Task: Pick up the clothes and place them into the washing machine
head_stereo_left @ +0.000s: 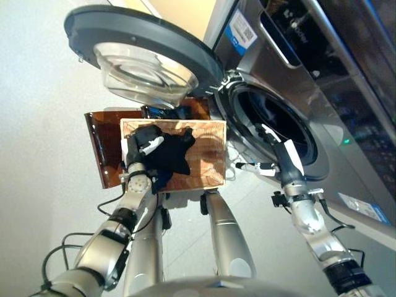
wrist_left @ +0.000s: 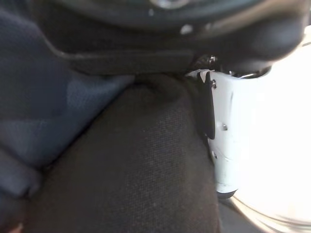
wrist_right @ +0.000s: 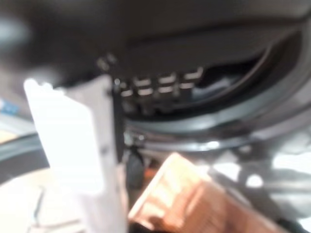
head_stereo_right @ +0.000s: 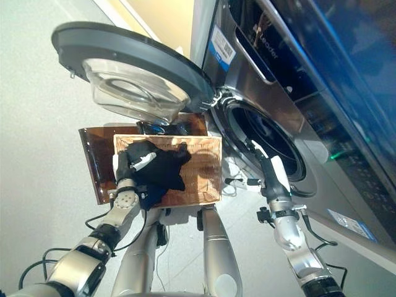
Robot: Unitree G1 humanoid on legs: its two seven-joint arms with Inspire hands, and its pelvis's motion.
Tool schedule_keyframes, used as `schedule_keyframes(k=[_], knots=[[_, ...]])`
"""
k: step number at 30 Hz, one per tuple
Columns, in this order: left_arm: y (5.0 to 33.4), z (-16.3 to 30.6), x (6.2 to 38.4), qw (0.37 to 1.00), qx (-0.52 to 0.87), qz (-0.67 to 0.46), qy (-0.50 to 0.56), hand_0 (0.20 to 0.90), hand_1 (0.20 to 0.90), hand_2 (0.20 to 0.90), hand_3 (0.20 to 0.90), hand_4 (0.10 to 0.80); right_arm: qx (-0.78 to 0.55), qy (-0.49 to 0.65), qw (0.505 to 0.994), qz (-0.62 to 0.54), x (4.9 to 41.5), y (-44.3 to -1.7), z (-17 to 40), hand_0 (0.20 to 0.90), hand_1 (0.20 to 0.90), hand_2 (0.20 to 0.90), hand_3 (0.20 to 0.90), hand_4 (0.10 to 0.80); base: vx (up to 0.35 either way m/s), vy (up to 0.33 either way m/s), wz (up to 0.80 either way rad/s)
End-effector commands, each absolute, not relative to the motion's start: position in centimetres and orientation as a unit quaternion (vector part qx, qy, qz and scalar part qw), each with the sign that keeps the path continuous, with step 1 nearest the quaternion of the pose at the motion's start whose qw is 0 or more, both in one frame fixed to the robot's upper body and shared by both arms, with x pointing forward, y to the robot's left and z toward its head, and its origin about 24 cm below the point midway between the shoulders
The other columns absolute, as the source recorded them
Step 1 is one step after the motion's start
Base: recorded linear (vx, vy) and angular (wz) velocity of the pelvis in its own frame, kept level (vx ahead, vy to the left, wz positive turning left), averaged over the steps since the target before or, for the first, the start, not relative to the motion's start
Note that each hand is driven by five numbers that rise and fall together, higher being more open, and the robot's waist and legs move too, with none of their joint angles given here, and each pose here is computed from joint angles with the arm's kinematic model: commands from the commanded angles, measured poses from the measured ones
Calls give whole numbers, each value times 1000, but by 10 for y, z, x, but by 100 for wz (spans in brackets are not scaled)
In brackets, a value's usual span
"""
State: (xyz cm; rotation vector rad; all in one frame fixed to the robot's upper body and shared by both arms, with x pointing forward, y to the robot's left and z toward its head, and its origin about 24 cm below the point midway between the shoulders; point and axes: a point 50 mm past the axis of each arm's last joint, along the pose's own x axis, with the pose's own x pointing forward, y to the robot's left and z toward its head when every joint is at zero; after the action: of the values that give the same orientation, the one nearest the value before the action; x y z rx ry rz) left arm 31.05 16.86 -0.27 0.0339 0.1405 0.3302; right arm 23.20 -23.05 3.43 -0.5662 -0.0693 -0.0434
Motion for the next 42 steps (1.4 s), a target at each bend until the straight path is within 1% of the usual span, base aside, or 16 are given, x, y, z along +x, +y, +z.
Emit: schedule_keyframes(k=[1, 5, 8, 12, 13, 14, 15, 16, 20, 21, 22, 24, 26, 27, 33, 42], knots=[[161, 6, 303, 990, -44, 137, 16, 200, 200, 200, 200, 300, -248, -30, 968, -21, 223, -232, 31, 900, 900, 900, 900, 800, 38, -13, 6], [159, 9, 297, 992, -61, 114, 4, 200, 200, 200, 200, 300, -231, -11, 973, -19, 225, -229, 21, 900, 900, 900, 900, 800, 27, -10, 7], [153, 9, 287, 995, -65, 74, -1, 200, 200, 200, 200, 300, -202, 18, 979, -9, 225, -224, 9, 900, 900, 900, 900, 800, 23, -9, 8], [150, 7, 283, 996, -68, 49, 3, 200, 200, 200, 200, 300, -155, 52, 987, -1, 226, -218, -6, 900, 900, 900, 900, 800, 12, -4, 2], [149, 9, 281, 997, -74, 38, -1, 200, 200, 200, 200, 300, -127, 62, 990, 9, 227, -213, -11, 900, 900, 900, 900, 800, 38, -3, 5], [144, 9, 277, 996, -84, 14, 1, 200, 200, 200, 200, 300, -56, 86, 994, 24, 228, -205, -20, 900, 900, 900, 900, 800, 31, -4, 5], [144, 9, 277, 996, -84, 14, 1, 200, 200, 200, 200, 300, -56, 86, 994, 24, 228, -205, -20, 900, 900, 900, 900, 800, 28, -2, 7], [141, 9, 272, 995, -94, -10, 3, 200, 200, 200, 200, 300, 12, 107, 994, 25, 228, -201, -29, 900, 900, 900, 900, 800, 13, -1, 3], [135, 7, 265, 993, -103, -52, 11, 200, 200, 200, 200, 300, 63, 128, 989, 37, 229, -194, -38, 900, 900, 900, 900, 800, 6, 2, 1], [130, 5, 262, 991, -106, -75, 16, 200, 200, 200, 200, 300, 88, 136, 985, 60, 230, -187, -40, 900, 900, 900, 900, 800, 0, 0, 0], [130, 5, 262, 991, -106, -75, 16, 200, 200, 200, 200, 300, 88, 136, 985, 60, 231, -187, -40, 900, 900, 900, 900, 800, 0, 0, 0], [124, 3, 259, 988, -113, -103, 25, 200, 200, 200, 200, 300, 132, 149, 977, 80, 232, -177, -44, 900, 900, 900, 900, 800, 0, 0, 0], [123, 1, 258, 987, -114, -108, 30, 200, 200, 200, 200, 300, 141, 150, 975, 85, 232, -174, -44, 900, 900, 900, 900, 800, 0, 0, 0], [121, 0, 257, 985, -121, -116, 34, 200, 200, 200, 200, 300, 166, 160, 968, 93, 230, -171, -49, 900, 900, 900, 900, 800, 0, 0, 0], [118, -9, 254, 979, -139, -137, 57, 200, 200, 200, 200, 300, 193, 184, 957, 115, 225, -166, -57, 900, 900, 900, 900, 800, 0, 0, 0], [114, -10, 255, 975, -157, -147, 59, 200, 200, 200, 200, 300, 239, 191, 943, 134, 224, -155, -60, 900, 900, 900, 900, 800, 1, -2, -1]])
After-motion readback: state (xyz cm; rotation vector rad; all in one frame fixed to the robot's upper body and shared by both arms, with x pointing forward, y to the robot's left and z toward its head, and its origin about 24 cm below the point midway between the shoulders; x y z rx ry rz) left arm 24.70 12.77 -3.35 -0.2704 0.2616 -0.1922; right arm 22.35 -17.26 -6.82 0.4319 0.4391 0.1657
